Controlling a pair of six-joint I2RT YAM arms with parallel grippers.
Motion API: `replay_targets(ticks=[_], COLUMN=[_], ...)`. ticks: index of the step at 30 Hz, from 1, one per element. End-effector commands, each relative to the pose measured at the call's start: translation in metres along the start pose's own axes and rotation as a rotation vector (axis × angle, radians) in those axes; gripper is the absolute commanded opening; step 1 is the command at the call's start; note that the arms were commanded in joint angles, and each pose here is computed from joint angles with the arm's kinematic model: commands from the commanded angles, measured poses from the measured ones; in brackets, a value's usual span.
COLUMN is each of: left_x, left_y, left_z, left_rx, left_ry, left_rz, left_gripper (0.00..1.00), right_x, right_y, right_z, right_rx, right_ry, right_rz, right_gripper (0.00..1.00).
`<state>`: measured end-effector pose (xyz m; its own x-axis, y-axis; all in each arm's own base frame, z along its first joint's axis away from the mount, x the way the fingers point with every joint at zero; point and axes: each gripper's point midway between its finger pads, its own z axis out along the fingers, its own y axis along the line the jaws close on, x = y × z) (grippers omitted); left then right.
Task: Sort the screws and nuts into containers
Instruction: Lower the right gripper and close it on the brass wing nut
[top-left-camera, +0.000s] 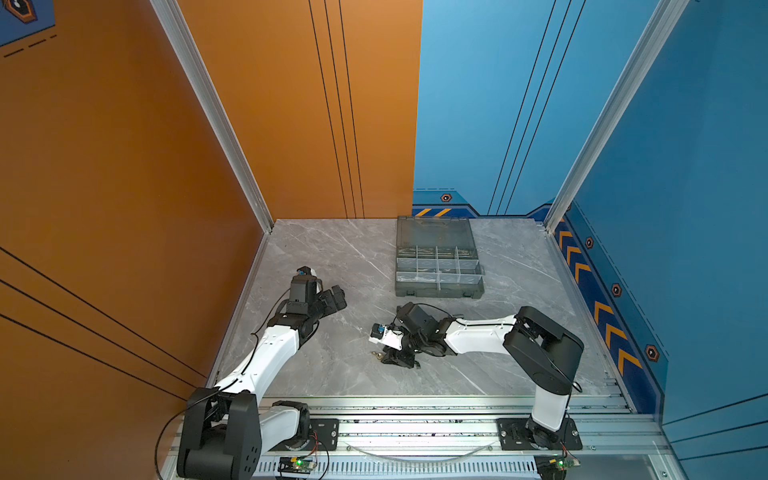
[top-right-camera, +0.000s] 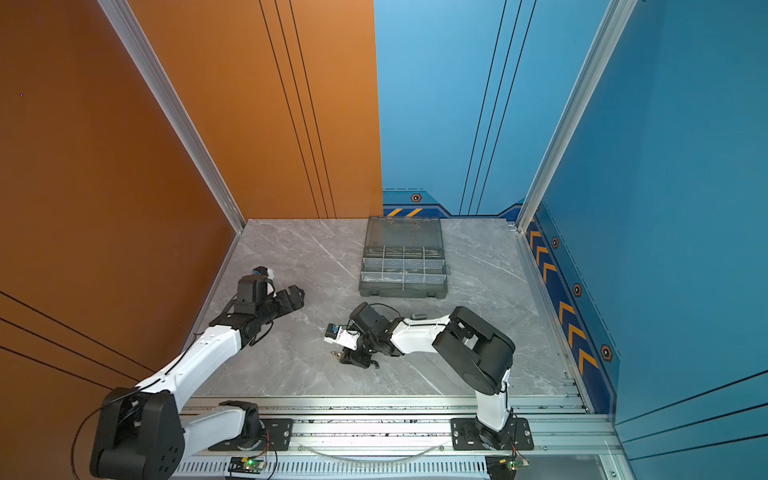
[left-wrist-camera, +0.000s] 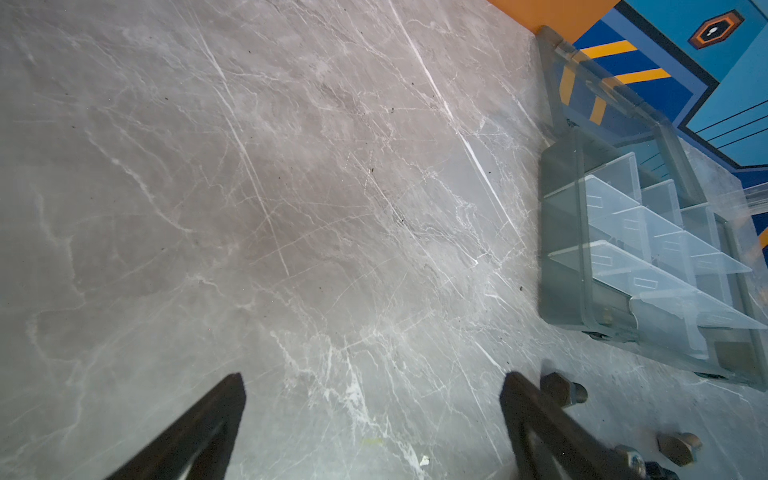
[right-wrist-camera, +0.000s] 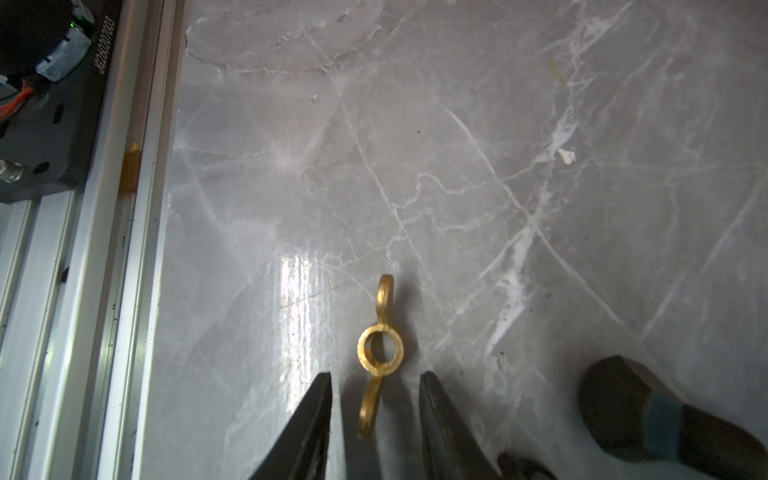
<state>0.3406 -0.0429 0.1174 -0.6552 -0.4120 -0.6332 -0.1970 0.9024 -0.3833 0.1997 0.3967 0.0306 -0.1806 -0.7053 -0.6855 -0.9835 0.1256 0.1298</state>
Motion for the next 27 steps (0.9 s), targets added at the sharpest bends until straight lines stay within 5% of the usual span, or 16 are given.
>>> replay_targets(ticks=[1,27], left_x=[0.0025,0.0053], left_y=[0.0018,0.0064], left_z=[0.0,-0.0011], left_rx=[-0.003,-0.01], left_ry=[0.024,0.034], left_rz=[-0.001,-0.007], left_gripper=[0.98,0.98], right_x=[0.0008,0.006], right_y=[-0.0066,-0.013], right_z=[0.0039,0.0057], right_rx=[0.023,0.037], right_ry=[0.005,0.027], right_rz=[0.016,0.047], right_gripper=[0.36,0.23])
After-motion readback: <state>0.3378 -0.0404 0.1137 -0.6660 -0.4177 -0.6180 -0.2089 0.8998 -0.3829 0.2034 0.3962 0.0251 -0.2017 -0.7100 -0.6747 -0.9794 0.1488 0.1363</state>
